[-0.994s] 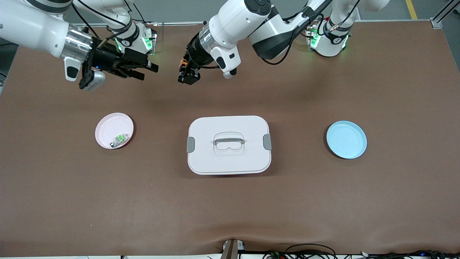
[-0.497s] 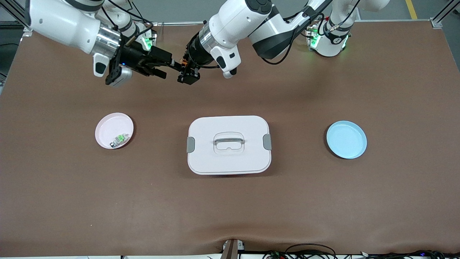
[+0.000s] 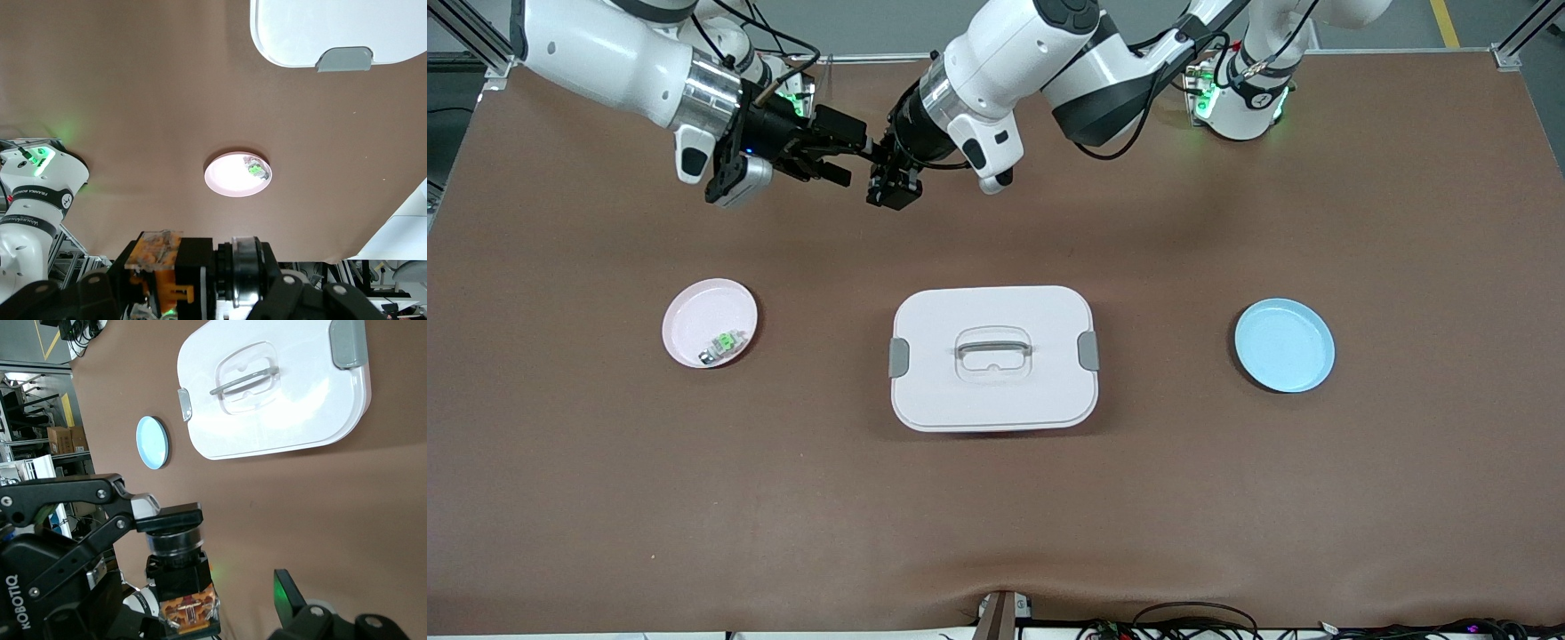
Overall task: Transfer orange switch to right arm and place
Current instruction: 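Close the right gripper on the switch's black cap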
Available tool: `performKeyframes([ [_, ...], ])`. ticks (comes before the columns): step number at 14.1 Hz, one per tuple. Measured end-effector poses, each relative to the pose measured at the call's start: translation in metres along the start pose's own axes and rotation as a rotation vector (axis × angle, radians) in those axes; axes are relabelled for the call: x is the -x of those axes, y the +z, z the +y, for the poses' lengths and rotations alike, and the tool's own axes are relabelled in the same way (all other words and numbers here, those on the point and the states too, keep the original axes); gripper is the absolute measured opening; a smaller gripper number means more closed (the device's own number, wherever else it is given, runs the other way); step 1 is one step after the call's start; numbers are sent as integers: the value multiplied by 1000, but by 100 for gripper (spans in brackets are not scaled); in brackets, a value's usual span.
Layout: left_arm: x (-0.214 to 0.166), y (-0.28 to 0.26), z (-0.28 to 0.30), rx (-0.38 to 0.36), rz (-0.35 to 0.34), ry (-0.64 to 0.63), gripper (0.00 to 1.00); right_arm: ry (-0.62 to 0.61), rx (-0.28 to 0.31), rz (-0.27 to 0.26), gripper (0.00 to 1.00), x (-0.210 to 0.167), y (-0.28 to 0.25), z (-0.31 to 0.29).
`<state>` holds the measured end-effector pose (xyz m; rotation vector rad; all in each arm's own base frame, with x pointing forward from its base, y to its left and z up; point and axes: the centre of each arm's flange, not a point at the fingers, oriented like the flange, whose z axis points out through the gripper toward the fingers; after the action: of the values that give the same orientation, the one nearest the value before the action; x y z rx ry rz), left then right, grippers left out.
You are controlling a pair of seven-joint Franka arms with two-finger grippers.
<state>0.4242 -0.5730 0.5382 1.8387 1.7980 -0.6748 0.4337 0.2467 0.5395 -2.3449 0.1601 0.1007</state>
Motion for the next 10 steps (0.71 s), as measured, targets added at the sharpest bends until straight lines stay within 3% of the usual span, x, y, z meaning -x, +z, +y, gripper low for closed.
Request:
performKeyframes([
  [10, 0, 0, 0, 0, 0, 0, 73, -7, 11, -26, 100, 8, 13, 0],
])
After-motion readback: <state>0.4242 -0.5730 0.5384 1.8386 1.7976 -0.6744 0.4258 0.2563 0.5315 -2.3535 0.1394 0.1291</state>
